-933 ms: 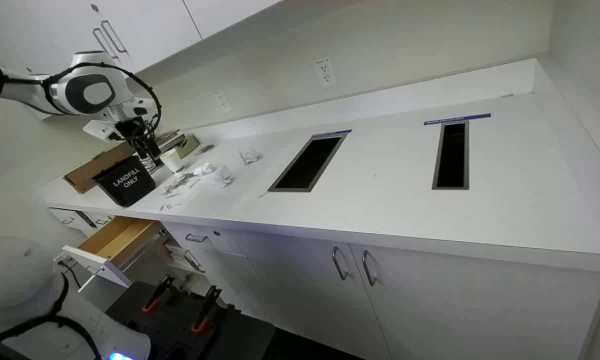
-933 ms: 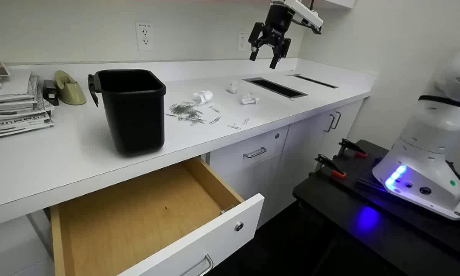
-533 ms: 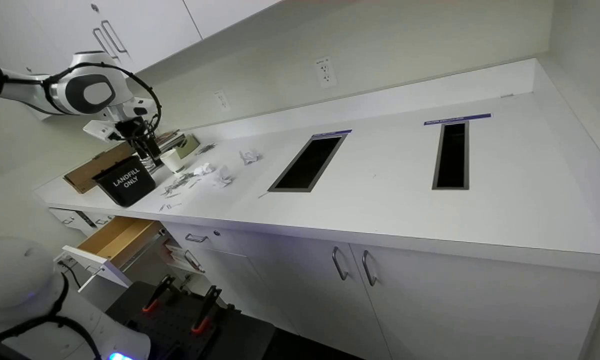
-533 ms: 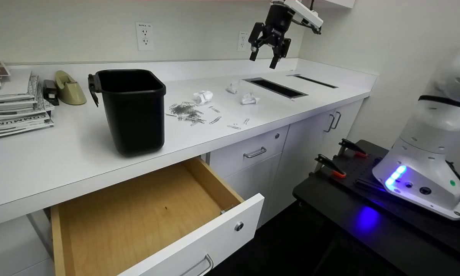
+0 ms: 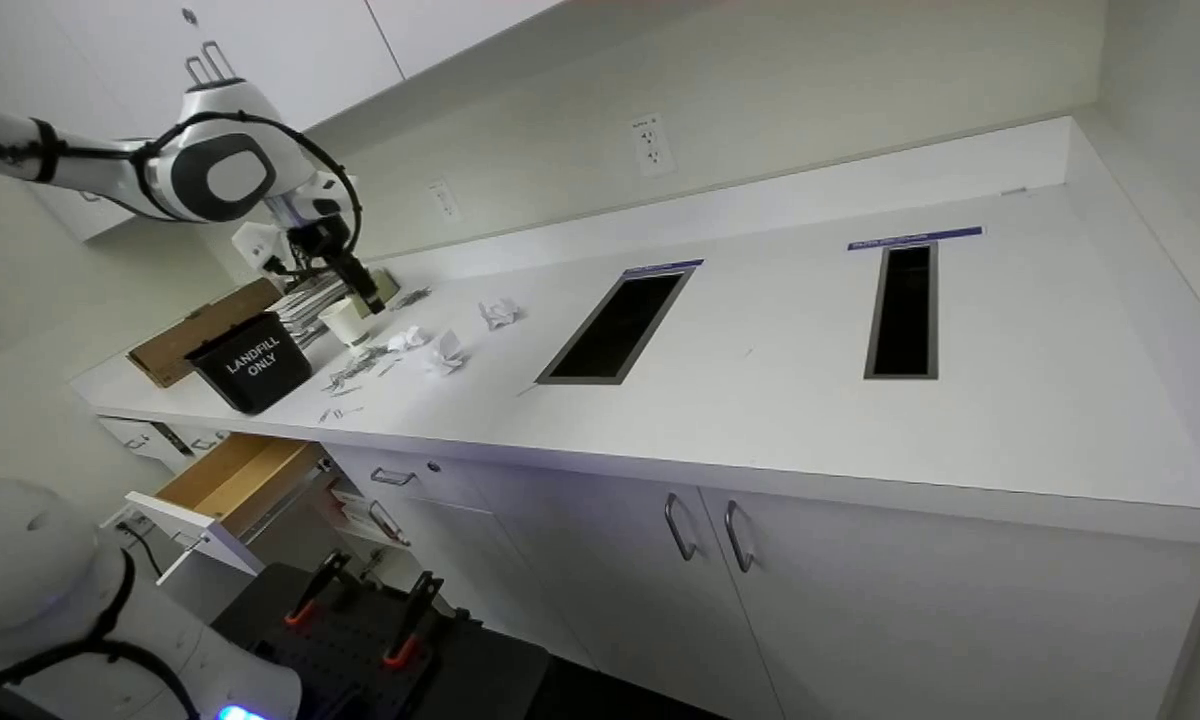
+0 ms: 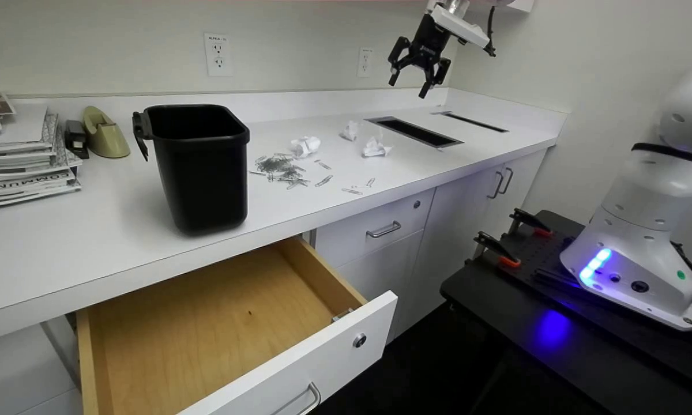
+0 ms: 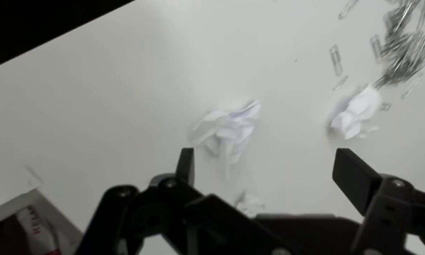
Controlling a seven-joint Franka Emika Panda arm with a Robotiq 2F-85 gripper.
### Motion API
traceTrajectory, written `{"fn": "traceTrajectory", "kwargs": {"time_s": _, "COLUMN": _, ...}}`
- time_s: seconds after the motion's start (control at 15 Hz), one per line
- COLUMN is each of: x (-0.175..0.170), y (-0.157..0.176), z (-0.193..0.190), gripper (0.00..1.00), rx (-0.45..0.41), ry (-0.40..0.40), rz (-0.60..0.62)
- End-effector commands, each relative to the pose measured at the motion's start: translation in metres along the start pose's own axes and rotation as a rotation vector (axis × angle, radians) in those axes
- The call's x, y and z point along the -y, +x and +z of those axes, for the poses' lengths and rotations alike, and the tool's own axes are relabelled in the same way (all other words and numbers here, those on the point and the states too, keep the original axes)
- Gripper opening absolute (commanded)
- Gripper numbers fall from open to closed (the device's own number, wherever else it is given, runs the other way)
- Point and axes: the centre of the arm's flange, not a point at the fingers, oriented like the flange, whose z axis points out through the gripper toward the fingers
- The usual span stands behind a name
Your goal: Open the last bottom cabinet door
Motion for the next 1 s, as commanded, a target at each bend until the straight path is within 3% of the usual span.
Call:
{"fn": "traceTrajectory", "kwargs": {"time_s": 0.0, "x": -0.086, "y": 0.032, "z": -0.01, "gripper": 1.0, "rx": -0.061, "ry": -0.032, "rz": 0.193}}
{"fn": "traceTrajectory", "kwargs": {"time_s": 0.27, "x": -0.188, "y": 0.037, "z": -0.015, "gripper": 1.0, "rx": -0.083, "ry": -0.078, "rz": 0.412}}
{"fn": "traceTrajectory", "kwargs": {"time_s": 0.47, "x": -0.248, "y": 0.018, "z": -0.014, "gripper": 1.0, "rx": -0.095, "ry": -0.121, "rz": 0.576}}
{"fn": "traceTrajectory", "kwargs": {"time_s": 0.53, "x": -0.256, "y": 0.014, "z": -0.015, "gripper": 1.0, "rx": -0.102, "ry": -0.132, "rz": 0.632}}
{"fn": "traceTrajectory", "kwargs": {"time_s": 0.6, "x": -0.247, "y": 0.036, "z": -0.009, "gripper": 1.0, "rx": -0.062, "ry": -0.119, "rz": 0.547}}
{"fn": "traceTrajectory", "kwargs": {"time_s": 0.93, "x": -0.251, "y": 0.034, "z": -0.007, "gripper": 1.0, "rx": -0.06, "ry": -0.125, "rz": 0.551}}
